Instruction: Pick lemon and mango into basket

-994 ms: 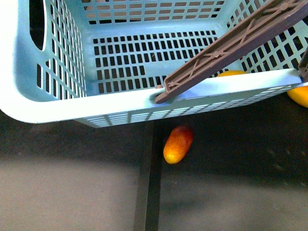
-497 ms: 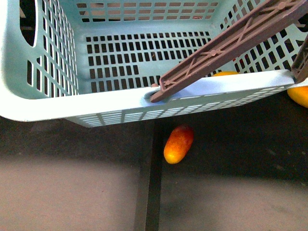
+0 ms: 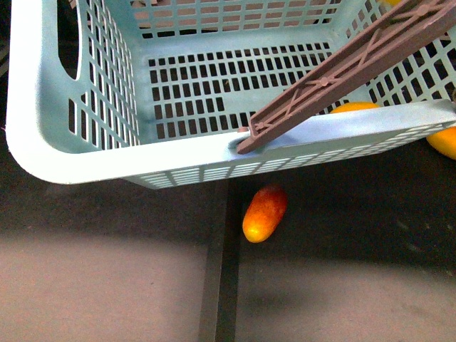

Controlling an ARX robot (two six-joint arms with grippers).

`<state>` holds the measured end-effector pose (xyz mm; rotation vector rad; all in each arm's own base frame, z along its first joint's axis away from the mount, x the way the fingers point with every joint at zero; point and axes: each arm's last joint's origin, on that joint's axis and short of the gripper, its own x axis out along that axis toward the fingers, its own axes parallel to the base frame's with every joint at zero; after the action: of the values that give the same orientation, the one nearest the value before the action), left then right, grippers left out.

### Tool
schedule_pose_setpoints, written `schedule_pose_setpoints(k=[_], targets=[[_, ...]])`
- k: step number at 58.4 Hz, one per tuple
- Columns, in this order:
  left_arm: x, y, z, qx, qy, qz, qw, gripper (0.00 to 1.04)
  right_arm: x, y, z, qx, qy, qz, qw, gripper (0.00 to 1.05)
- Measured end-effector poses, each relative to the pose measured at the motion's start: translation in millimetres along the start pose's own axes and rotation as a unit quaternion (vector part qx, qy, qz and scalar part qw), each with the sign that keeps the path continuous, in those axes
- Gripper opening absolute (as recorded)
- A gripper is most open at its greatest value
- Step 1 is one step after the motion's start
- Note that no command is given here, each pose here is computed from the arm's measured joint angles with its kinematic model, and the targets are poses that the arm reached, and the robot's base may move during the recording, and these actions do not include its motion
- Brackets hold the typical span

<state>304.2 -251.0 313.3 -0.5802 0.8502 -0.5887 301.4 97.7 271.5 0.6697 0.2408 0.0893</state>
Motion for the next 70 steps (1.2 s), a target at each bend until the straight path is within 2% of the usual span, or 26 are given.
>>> schedule_pose_setpoints(k=[4,8,16,17,20,25,28,33,41,48,70], targets=[[0.0,0.0,0.0,0.0,0.0,0.0,1.0,0.27,-12.5,-7.1,4.5,-0.003,-0.009,-0.033,0.999,0.96],[0.4,0.3,-0.4,-0.005,0.002,-0.001,1.0,0.27,-35.1,-19.4,7.7,-0.021,-0.021,-0.119,0.992,0.96],[0.3,1.0,0.3,-0.003,-0.004,0.006,1.0,0.27,-74.6,-35.6,8.2,-0.047,-0.04,-0.211,0.976,0.96],[0.3,1.1,0.4,-0.004,-0.004,0.006,1.0,0.27,-76.7,-35.3,9.8,-0.051,-0.043,-0.205,0.976,0.96],[0.3,0.9,0.2,-0.004,-0.002,0.004,1.0,0.27,-81.2,-40.4,10.1,-0.096,-0.067,-0.102,0.988,0.85],[0.3,0.8,0.1,-0.004,-0.001,0.002,1.0,0.27,-90.1,-53.9,-0.3,-0.196,-0.097,-0.036,0.975,0.71],[0.3,0.7,0.0,-0.005,0.001,0.001,1.0,0.27,-96.6,-62.9,-6.1,-0.248,-0.111,-0.031,0.962,0.62],[0.3,0.7,0.0,-0.004,0.001,0.001,1.0,0.27,-106.1,-75.3,-12.6,-0.288,-0.118,-0.036,0.95,0.48],[0.3,0.7,0.0,-0.004,0.001,0.001,1.0,0.27,-117.2,-91.4,-23.8,-0.312,-0.113,-0.042,0.942,0.27],[0.3,0.7,0.0,-0.004,0.001,0.0,1.0,0.27,-127.7,-103.5,-32.6,-0.319,-0.112,-0.043,0.94,0.04],[0.3,0.8,0.1,-0.004,-0.001,0.003,1.0,0.27,-150.9,-128.5,-45.1,-0.325,-0.114,-0.044,0.938,0.02]])
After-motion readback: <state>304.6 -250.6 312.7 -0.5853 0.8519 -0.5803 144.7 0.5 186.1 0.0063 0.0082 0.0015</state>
